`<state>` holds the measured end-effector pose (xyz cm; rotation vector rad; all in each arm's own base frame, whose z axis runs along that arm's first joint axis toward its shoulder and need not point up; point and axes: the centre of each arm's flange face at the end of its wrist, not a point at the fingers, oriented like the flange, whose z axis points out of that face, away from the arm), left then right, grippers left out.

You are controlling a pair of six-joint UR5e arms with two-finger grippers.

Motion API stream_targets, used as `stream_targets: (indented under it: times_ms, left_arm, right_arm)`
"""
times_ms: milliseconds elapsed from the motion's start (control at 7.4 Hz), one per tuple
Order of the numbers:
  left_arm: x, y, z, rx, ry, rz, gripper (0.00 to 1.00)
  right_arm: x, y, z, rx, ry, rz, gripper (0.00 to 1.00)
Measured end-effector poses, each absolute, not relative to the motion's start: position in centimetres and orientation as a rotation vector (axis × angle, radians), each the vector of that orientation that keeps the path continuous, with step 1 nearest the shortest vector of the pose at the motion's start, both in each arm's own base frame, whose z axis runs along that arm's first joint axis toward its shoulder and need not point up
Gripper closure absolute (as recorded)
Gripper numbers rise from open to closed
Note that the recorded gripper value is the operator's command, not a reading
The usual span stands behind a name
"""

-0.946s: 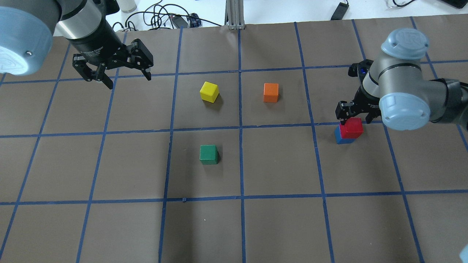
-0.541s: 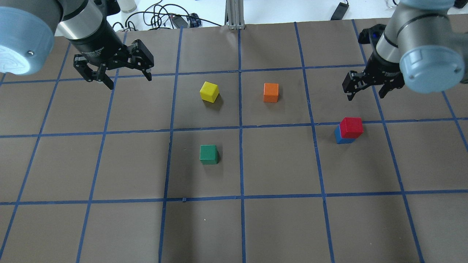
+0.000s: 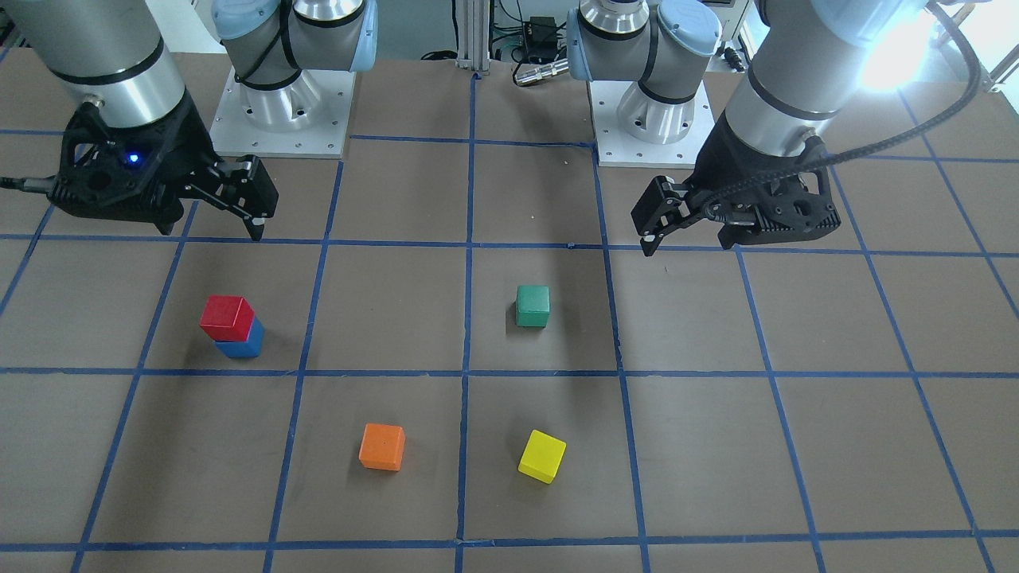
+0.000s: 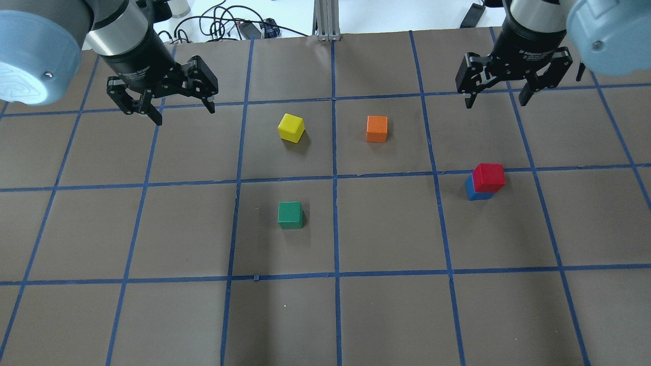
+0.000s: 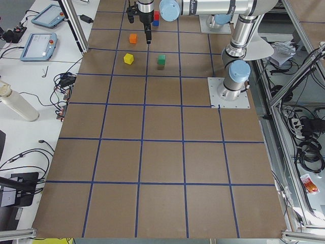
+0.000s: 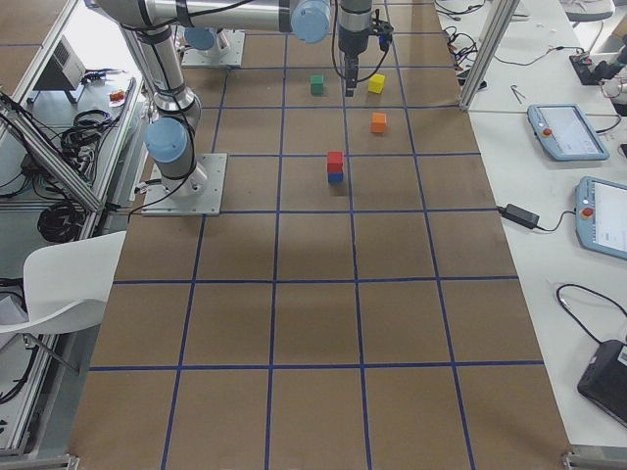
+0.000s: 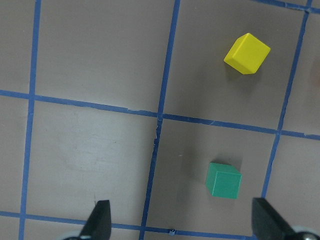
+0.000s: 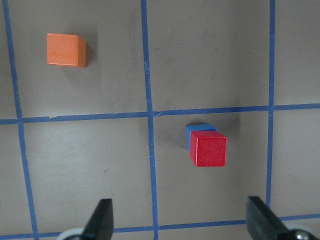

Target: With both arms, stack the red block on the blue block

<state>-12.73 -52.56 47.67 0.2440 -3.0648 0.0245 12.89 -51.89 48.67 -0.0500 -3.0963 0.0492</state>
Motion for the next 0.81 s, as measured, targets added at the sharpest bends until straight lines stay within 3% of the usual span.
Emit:
stream_targets:
  times_ms: [811]
  left_arm:
    - [-14.5,-50.6,49.4,0.167,-3.118,0.096,0.00]
  right_arm:
    - [13.3,-53.1,48.3,-0.085,-3.113,0.077,0.02]
